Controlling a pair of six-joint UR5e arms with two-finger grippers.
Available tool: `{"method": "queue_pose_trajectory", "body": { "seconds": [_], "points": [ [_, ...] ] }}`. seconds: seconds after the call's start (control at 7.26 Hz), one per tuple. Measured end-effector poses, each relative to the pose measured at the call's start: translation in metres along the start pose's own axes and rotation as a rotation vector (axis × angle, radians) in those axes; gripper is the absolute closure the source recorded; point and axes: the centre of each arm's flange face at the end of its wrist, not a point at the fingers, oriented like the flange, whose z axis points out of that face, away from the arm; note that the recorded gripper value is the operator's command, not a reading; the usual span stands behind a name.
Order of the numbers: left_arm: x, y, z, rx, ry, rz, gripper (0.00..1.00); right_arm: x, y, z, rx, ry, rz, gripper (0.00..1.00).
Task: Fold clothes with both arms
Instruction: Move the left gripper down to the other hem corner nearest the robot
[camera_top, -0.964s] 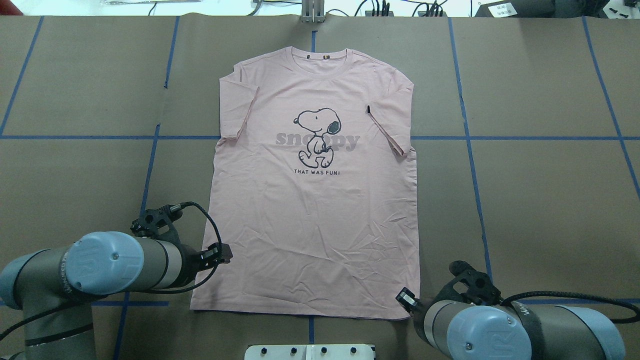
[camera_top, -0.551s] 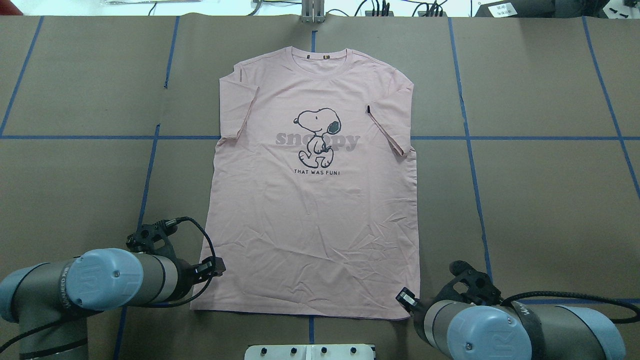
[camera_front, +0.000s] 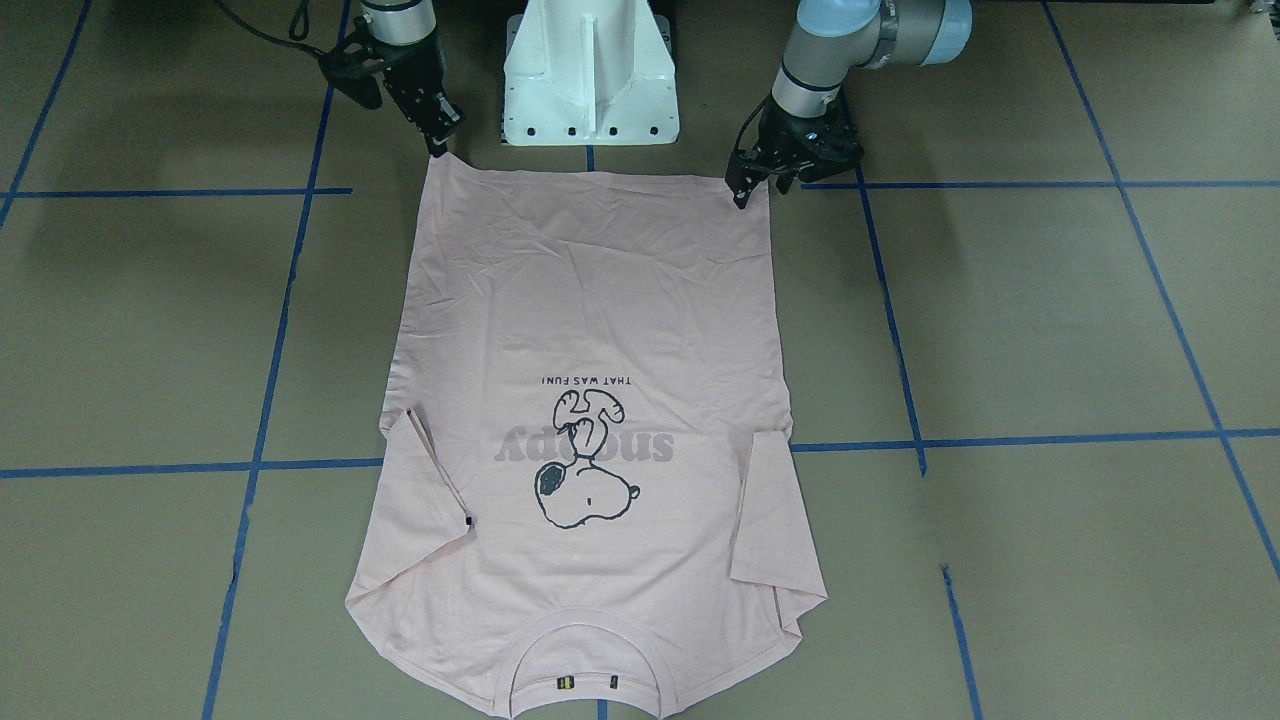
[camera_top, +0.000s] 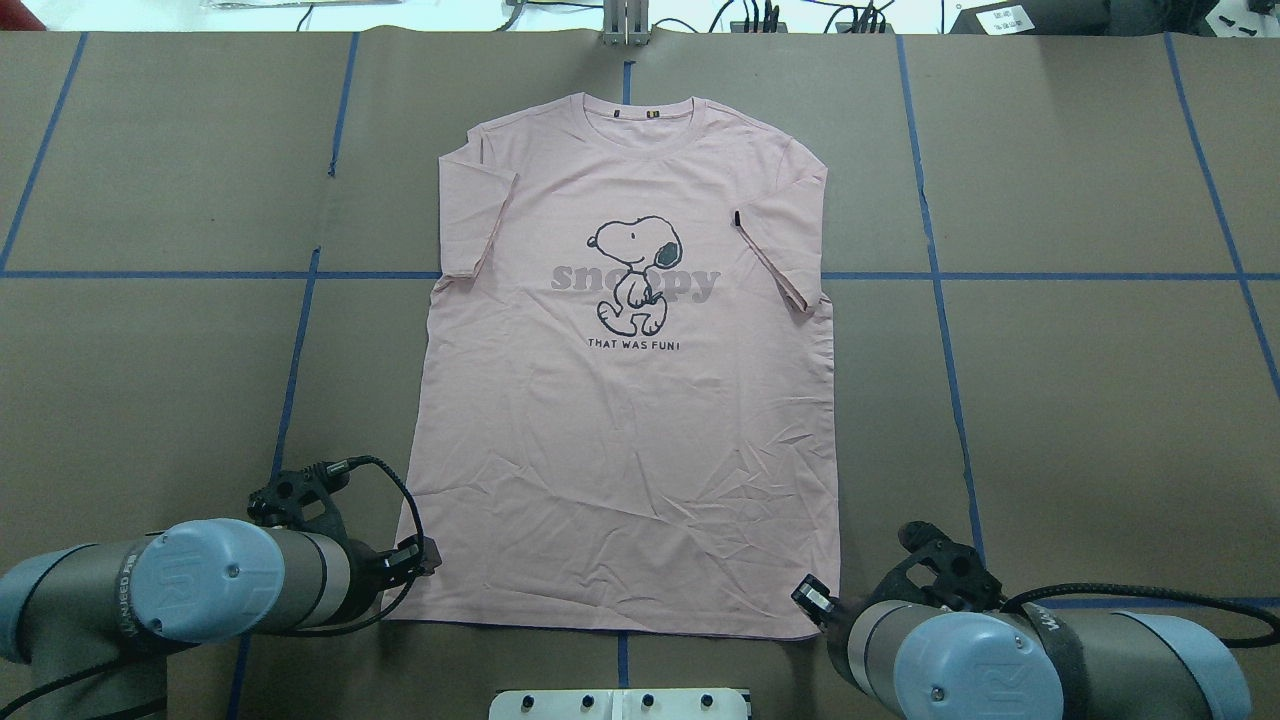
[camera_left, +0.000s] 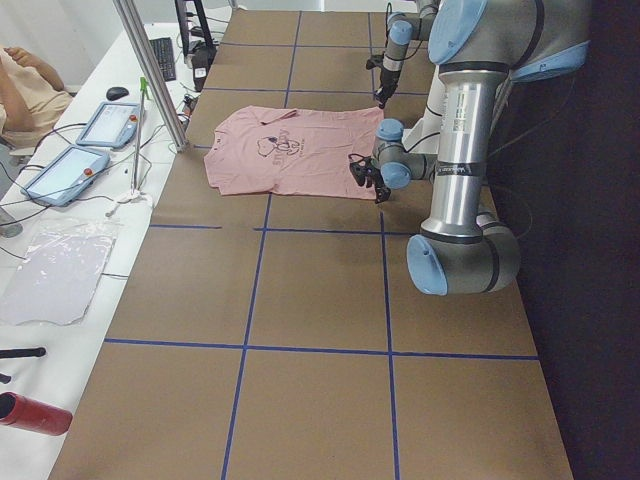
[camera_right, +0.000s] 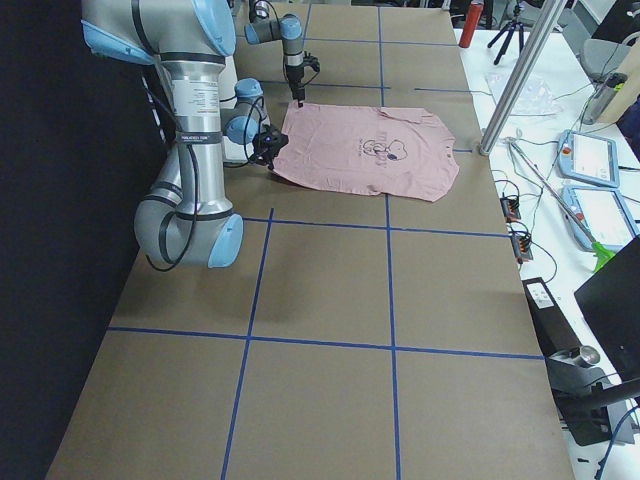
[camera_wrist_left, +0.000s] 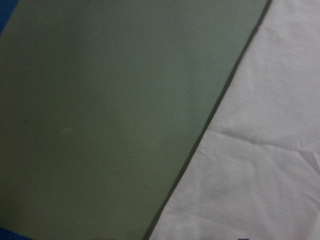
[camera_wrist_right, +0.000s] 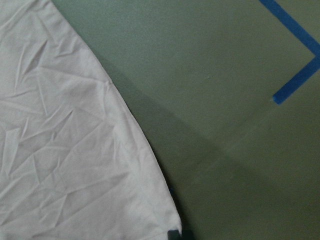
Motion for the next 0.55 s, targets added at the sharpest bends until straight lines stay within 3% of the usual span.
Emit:
{"method": "queue_pose_trajectory", "body": {
  "seconds": [0.28, 0.55],
  "points": [
    [-0.0041, 0.0086, 0.0022, -0.012, -0.009, 0.011, 0.59, -0.0003, 0.0002, 0.0001, 0.000, 0.000, 0.000, 1.00],
    [-0.0041, 0.0121, 0.0009, -0.019, -0.007, 0.015, 0.94, -0.0008, 0.0007, -0.0002, -0.001, -0.002, 0.000, 1.00]
  ]
}}
